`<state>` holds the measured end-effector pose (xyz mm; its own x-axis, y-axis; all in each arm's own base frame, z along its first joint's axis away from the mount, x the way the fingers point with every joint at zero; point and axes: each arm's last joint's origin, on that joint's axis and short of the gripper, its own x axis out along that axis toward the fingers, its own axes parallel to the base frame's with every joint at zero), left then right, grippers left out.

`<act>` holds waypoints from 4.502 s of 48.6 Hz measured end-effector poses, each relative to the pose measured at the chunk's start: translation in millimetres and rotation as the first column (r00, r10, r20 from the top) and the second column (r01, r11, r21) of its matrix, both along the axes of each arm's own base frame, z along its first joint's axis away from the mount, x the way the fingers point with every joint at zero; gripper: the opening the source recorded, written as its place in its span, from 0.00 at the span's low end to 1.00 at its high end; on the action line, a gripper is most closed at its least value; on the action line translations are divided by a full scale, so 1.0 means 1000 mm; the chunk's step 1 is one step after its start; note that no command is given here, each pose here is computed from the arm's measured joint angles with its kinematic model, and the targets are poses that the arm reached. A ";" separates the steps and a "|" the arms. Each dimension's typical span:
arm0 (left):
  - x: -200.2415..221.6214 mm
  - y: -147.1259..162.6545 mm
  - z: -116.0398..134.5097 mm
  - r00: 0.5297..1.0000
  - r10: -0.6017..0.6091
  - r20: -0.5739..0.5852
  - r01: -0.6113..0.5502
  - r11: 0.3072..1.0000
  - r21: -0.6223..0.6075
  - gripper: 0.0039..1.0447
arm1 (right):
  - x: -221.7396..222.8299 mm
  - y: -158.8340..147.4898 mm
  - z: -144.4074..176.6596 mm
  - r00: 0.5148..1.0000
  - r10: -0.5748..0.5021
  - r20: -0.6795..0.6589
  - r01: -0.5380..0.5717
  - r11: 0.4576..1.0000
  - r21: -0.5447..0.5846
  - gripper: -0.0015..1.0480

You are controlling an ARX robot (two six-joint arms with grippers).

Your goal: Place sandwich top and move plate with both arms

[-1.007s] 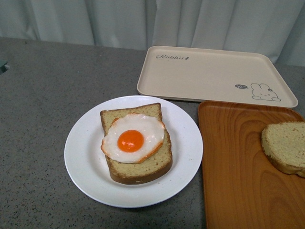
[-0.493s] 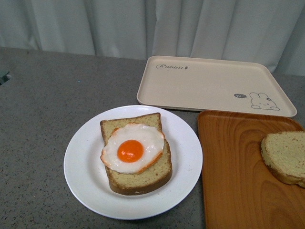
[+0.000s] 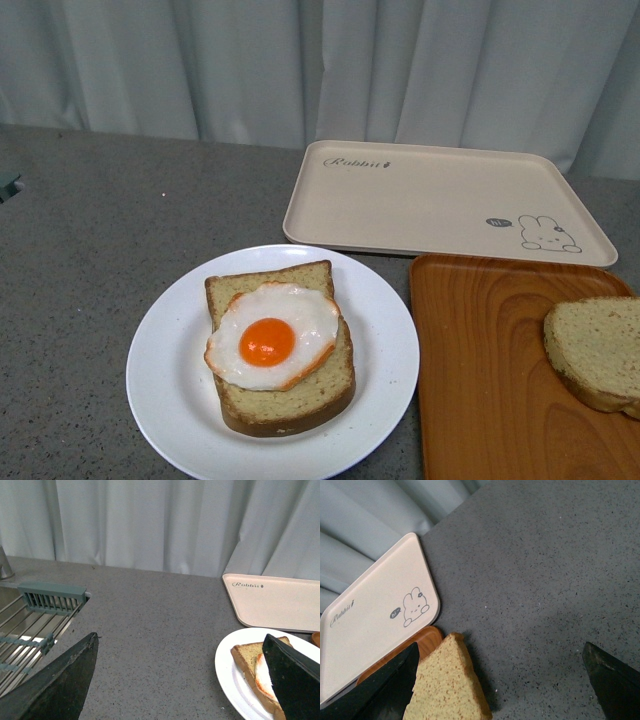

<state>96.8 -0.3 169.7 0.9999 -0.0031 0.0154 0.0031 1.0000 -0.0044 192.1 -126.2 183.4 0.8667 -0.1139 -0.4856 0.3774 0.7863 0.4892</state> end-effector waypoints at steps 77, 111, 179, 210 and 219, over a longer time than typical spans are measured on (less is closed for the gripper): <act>0.000 0.000 0.000 1.000 0.001 0.000 -0.001 1.000 0.000 0.94 | 0.046 0.057 -0.095 0.960 0.071 -0.271 -0.032 0.989 0.146 0.91; 0.000 0.000 0.000 1.000 0.001 0.000 -0.001 1.000 0.000 0.94 | 0.044 0.062 -0.100 0.958 0.060 -0.281 -0.014 0.986 0.164 0.91; 0.000 0.000 0.000 1.000 0.001 0.000 -0.001 1.000 0.000 0.94 | 0.098 0.108 -0.008 0.944 0.305 0.125 -0.321 0.936 0.142 0.03; 0.000 0.000 0.000 1.000 0.001 0.000 -0.001 1.000 0.000 0.94 | 0.111 0.244 -0.034 0.726 0.649 0.227 -0.685 0.656 0.318 0.03; 0.000 0.000 0.000 1.000 0.001 0.000 -0.001 1.000 0.000 0.94 | 0.095 0.264 -0.050 0.682 0.706 0.191 -0.719 0.600 0.350 0.03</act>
